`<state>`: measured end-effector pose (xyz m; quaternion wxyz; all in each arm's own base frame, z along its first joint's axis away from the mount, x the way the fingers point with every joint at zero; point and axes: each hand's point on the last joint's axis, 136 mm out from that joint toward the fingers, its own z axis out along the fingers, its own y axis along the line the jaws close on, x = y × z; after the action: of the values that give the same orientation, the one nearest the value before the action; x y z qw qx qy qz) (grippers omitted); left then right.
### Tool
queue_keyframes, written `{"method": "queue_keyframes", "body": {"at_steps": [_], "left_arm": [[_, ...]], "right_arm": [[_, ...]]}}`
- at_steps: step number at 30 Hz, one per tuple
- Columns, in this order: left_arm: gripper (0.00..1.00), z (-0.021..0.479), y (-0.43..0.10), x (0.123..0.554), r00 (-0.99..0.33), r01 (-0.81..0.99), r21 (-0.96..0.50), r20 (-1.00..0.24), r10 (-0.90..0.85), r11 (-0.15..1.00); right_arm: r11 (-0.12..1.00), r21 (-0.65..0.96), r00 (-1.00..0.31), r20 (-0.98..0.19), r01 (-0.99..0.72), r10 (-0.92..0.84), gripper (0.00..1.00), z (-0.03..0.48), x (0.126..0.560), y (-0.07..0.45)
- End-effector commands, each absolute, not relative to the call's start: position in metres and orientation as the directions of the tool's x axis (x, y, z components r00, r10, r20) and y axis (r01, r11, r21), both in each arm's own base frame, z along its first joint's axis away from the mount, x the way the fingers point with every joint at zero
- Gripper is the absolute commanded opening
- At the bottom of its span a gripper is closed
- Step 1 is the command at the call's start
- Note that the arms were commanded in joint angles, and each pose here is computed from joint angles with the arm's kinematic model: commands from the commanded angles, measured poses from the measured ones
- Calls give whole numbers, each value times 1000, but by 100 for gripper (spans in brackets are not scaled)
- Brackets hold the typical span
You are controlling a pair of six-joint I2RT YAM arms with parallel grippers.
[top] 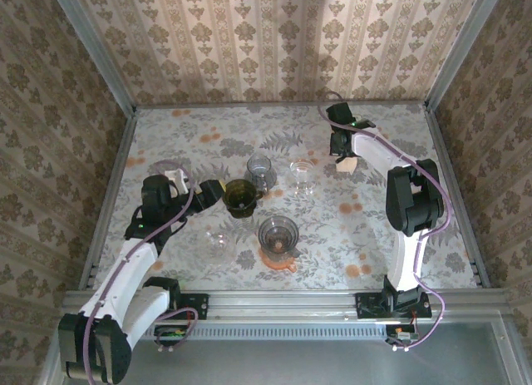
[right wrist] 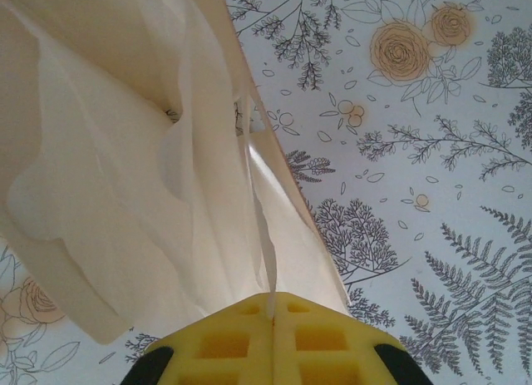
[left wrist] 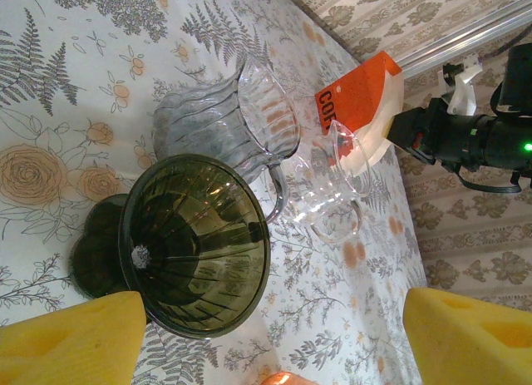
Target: Place the coffee filter in the dripper
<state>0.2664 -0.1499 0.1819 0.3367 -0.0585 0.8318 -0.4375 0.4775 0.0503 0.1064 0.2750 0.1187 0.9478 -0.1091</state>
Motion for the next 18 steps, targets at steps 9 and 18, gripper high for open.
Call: {"method": "queue_keyframes", "body": {"at_steps": [9,18], "left_arm": [[83,180,-150,266,-768,203,-775,-506,-394,599],[83,180,-150,266,-767,205,-776,-506,-394,597]], "right_arm": [[943,-154,-799,-581,294,154,0,135,468,45],[941,-151,-795,-584,302,162,0,149,442,41]]}}
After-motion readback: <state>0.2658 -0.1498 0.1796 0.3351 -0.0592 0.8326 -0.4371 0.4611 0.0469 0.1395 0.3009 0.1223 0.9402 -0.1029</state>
